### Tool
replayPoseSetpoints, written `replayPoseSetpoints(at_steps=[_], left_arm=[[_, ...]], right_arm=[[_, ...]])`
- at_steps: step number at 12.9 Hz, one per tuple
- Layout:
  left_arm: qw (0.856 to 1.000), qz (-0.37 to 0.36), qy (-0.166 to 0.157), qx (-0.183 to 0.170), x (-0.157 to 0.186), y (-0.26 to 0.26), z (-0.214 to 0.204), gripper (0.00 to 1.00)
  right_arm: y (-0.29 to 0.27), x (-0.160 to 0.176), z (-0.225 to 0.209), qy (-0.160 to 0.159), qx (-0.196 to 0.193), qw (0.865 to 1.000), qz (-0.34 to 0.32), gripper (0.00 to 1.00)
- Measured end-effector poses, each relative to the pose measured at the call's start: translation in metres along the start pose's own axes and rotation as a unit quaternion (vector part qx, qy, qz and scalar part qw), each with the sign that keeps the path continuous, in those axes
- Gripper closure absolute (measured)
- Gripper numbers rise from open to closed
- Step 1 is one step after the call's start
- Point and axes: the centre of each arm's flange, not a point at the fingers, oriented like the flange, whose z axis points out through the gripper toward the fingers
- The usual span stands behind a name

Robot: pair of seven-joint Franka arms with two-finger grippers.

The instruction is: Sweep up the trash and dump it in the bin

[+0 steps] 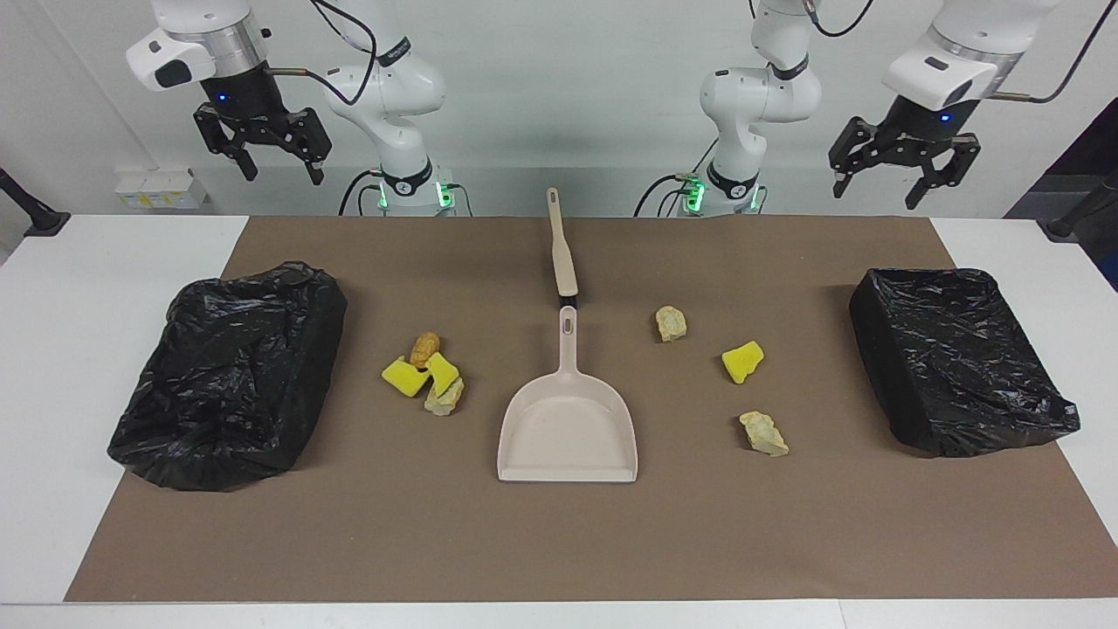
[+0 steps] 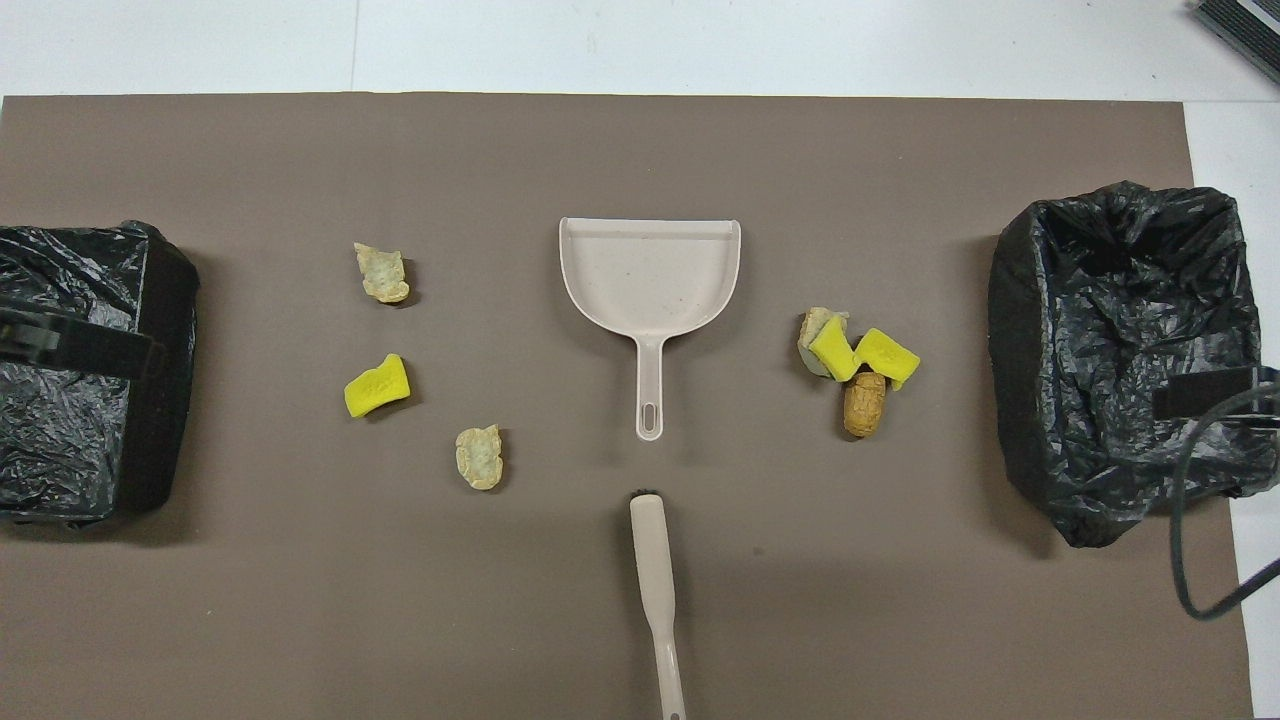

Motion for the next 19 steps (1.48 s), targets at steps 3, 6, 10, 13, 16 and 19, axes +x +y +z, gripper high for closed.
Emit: replayPoseSetpoints(at_steps=[3,6,10,13,16,19], left_arm=[[0.999,0.040,-0.019,-0.003,-0.024,0.049,0.016,0.00],[0.998,0.052,-0.033,-0.002,-0.051,0.111,0.035,0.00],[0.999,0.036,-0.029,0.002,-0.091,0.209,0.072,0.00],[1.000,0.013,-0.019,0.001,-0.123,0.292,0.118,0.00],[1.000,-0.009,-0.012,-0.003,-0.143,0.332,0.152,0.00],[1.000,-0.023,-0.008,-0.006,-0.147,0.351,0.185,0.00]], right_arm=[[0.000,0.000,0.000,0.000,0.000,1.000,0.000,0.00],[0.000,0.000,0.001,-0.001,0.000,1.000,0.000,0.00],[0.000,0.000,0.002,-0.002,0.000,1.000,0.000,0.00],[0.000,0.000,0.003,-0.003,0.000,1.000,-0.001,0.00],[-0.004,-0.001,0.007,-0.008,0.000,1.000,-0.006,0.00],[-0.019,0.002,0.021,-0.012,-0.001,1.000,-0.021,0.00]])
